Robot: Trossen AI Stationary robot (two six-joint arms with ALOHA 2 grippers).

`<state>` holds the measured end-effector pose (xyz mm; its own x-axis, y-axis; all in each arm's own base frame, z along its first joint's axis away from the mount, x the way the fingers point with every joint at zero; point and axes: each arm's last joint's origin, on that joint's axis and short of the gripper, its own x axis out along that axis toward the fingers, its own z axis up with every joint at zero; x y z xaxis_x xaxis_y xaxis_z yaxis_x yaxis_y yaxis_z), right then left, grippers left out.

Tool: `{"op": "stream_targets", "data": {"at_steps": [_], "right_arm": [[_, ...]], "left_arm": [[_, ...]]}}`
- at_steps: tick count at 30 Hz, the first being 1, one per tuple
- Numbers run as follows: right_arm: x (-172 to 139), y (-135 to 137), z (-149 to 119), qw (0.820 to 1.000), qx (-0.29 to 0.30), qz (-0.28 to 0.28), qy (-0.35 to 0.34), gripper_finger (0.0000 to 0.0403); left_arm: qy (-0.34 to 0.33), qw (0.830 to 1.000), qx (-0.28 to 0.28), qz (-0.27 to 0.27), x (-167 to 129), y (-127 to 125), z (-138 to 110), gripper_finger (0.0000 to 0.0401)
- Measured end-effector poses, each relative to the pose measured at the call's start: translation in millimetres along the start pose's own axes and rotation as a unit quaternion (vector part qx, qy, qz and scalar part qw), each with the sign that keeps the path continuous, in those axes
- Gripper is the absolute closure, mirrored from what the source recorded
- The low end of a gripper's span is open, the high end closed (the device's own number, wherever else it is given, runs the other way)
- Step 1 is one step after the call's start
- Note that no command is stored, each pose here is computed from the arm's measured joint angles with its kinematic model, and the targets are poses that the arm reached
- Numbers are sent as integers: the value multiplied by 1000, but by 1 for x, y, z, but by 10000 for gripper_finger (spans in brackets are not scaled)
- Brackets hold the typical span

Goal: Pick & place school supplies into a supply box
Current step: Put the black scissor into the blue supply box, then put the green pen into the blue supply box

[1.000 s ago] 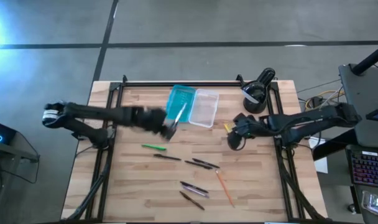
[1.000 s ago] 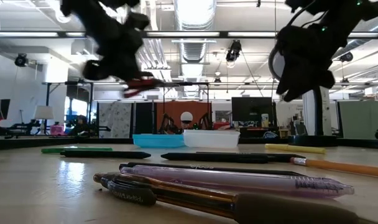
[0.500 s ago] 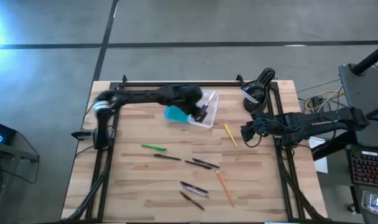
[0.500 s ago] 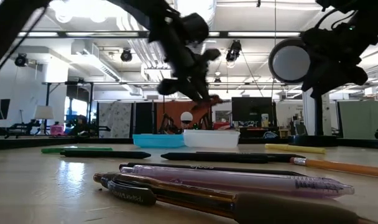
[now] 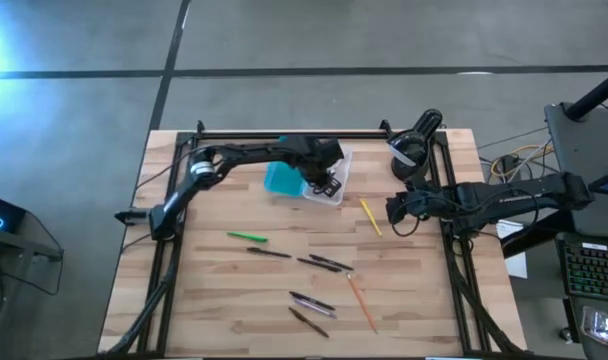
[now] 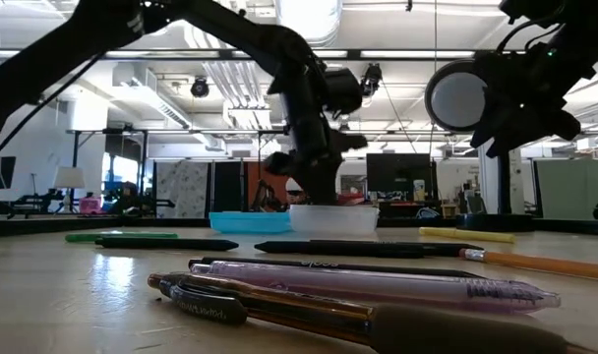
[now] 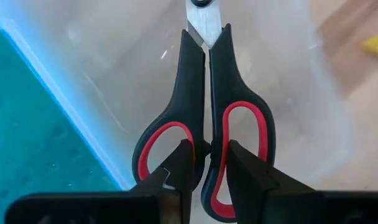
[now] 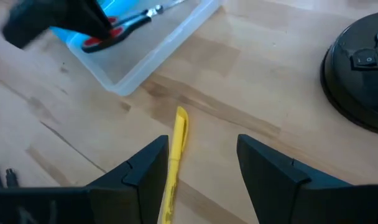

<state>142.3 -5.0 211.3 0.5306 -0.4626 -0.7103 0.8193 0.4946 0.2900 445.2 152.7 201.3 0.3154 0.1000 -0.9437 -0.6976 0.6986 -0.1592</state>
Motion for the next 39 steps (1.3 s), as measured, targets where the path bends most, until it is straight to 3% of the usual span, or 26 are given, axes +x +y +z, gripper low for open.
{"op": "stream_targets", "data": {"at_steps": [7, 11, 14, 17, 21, 25, 32, 39], "right_arm": [[0, 0, -1, 1000, -6, -1, 1, 220], [1, -1, -1, 1000, -27, -2, 2, 220], [1, -1, -1, 998, -55, -1, 3, 220], [2, 0, -2, 996, -83, 6, 7, 220], [7, 1, -5, 996, -89, 20, 11, 220], [17, 3, -11, 996, -85, 24, 13, 220], [30, 7, -18, 992, -122, 11, 41, 220], [42, 18, -23, 981, -176, 42, 74, 220]], "left_arm": [[13, 999, -16, 25, 3, 4, -4, 285], [-17, 1000, -13, 13, -22, 1, 0, 276], [-45, 998, 37, -11, -57, -4, 0, 275], [-73, 987, 135, -48, -97, -16, -11, 274], [-97, 963, 237, -86, -140, -32, -38, 274], [-79, 953, 281, -78, -149, -37, -74, 273], [20, 943, 329, -52, -134, -22, -153, 273], [99, 920, 378, -26, -102, -6, -217, 273]]}}
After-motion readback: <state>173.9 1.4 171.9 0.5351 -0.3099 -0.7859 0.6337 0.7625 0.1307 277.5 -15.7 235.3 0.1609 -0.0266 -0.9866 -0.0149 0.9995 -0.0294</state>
